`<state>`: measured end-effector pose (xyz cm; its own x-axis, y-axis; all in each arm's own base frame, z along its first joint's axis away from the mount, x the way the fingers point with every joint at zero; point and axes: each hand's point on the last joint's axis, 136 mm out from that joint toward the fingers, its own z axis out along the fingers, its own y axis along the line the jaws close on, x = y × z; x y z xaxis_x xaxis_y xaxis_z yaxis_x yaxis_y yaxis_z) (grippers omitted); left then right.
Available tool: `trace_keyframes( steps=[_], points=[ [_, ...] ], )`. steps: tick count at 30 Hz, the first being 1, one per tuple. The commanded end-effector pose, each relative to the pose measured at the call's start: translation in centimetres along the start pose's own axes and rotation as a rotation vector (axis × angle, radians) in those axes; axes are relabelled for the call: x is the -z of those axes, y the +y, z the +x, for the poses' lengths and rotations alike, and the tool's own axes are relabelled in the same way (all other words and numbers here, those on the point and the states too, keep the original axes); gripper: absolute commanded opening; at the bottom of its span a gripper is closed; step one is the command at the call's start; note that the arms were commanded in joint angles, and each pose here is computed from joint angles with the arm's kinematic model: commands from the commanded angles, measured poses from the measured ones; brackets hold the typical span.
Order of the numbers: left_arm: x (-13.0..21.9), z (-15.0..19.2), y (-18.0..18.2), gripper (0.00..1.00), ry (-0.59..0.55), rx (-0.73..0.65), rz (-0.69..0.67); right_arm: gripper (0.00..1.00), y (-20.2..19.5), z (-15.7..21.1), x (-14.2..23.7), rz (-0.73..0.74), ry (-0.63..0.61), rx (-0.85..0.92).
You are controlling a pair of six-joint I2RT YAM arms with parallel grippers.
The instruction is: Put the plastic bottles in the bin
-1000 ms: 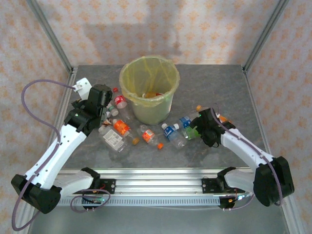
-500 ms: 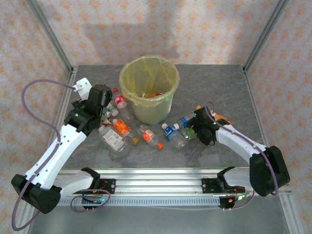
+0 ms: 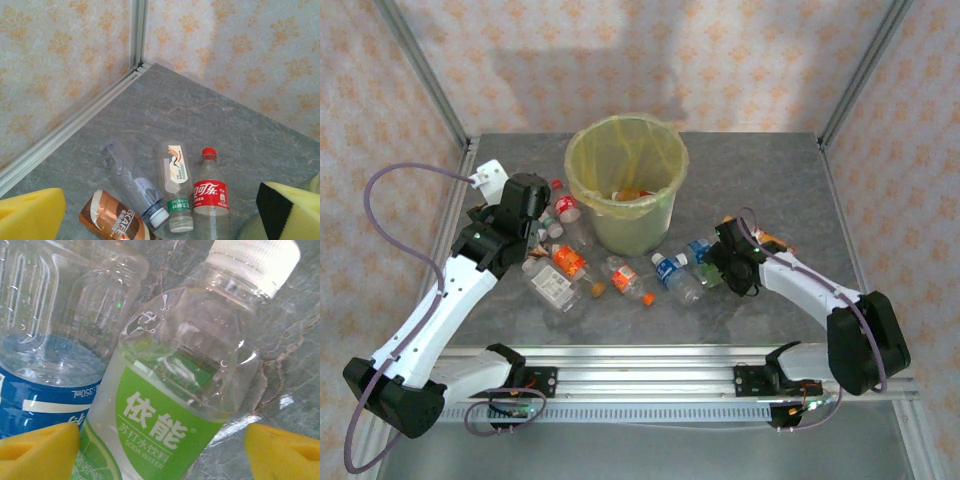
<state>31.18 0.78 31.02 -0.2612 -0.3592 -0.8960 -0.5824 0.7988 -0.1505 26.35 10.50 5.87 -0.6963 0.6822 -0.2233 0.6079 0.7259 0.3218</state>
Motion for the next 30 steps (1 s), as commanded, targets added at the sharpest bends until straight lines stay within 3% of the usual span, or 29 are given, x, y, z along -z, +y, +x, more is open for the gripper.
trace_keyframes(
  steps=[1, 15, 30],
  points=[
    [-0.1, 0.0, 0.8, 1.00, -0.001, -0.002, -0.029, 0.85, -2.1, -0.5, 0.2, 0.117, -0.036, 0.041],
    [0.0, 0.1, 0.9, 1.00, 0.003, 0.000, -0.029, 0.92, -2.0, -0.7, -0.8, 0.131, -0.043, 0.039],
    [0.3, -0.1, 1.5, 1.00, -0.009, 0.009, -0.035, 0.92, -3.6, -0.6, -2.3, 0.213, -0.046, 0.072]
  ],
)
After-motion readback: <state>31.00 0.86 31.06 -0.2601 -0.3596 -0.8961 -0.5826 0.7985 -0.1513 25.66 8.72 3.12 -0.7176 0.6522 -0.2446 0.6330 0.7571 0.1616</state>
